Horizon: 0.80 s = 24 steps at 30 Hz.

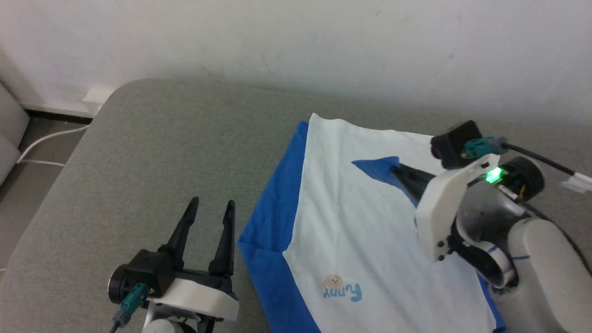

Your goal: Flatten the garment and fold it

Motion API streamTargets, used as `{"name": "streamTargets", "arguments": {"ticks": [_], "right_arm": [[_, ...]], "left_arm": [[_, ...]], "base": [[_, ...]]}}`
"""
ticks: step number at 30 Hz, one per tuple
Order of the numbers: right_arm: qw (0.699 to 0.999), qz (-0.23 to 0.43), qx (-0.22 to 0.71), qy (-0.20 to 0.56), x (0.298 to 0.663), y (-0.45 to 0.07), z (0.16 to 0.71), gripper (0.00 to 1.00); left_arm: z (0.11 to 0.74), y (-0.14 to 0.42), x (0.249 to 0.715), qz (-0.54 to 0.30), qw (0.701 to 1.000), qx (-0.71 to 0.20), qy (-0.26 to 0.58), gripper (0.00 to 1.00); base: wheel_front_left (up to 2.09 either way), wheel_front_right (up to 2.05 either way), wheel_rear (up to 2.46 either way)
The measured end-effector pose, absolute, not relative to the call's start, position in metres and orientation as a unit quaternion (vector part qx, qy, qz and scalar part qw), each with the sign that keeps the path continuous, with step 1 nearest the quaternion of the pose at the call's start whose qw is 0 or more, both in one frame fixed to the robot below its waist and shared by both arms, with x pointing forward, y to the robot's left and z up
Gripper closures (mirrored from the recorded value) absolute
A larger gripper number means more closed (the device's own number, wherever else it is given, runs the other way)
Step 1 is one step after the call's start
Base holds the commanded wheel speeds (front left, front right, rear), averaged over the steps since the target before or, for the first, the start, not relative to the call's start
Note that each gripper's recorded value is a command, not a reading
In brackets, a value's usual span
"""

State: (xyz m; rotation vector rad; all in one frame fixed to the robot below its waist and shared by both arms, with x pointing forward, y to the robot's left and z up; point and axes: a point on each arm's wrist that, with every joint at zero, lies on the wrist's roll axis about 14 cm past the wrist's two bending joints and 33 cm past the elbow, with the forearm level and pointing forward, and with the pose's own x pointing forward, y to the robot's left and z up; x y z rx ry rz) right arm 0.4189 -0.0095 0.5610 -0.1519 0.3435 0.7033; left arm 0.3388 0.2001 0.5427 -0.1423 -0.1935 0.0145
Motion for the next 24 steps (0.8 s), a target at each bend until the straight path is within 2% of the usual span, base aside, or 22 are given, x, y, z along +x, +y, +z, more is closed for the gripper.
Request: {"name": "streamTargets", "arguments": {"ticks": [7, 18, 19, 20, 21, 24], "right_arm": [[0.892, 0.382, -0.051, 0.235, 0.417, 0.047, 0.503, 1.0], [0.863, 0.405, -0.054, 0.298, 0.415, 0.083, 0.432, 1.0], [0.859, 0.41, -0.051, 0.303, 0.413, 0.086, 0.428, 0.75], [0.856, 0.414, -0.047, 0.307, 0.41, 0.089, 0.424, 0.21], [0.853, 0.418, -0.041, 0.309, 0.407, 0.091, 0.422, 0.0], [0.853, 0.427, -0.018, 0.299, 0.405, 0.098, 0.427, 0.0]], "left_arm": [[0.534, 0.216, 0.329, 0.038, 0.993, -0.071, -0.084, 0.0], [0.522, 0.233, 0.325, 0.072, 0.993, -0.069, -0.063, 0.0], [0.52, 0.234, 0.326, 0.073, 0.993, -0.069, -0.06, 0.0], [0.518, 0.234, 0.326, 0.074, 0.993, -0.069, -0.057, 0.0], [0.517, 0.233, 0.327, 0.073, 0.993, -0.069, -0.055, 0.0], [0.519, 0.231, 0.331, 0.069, 0.994, -0.07, -0.058, 0.0]], "base": [[0.0, 0.0, 0.0], [0.0, 0.0, 0.0], [0.0, 0.0, 0.0], [0.0, 0.0, 0.0], [0.0, 0.0, 0.0], [0.0, 0.0, 0.0]]}}
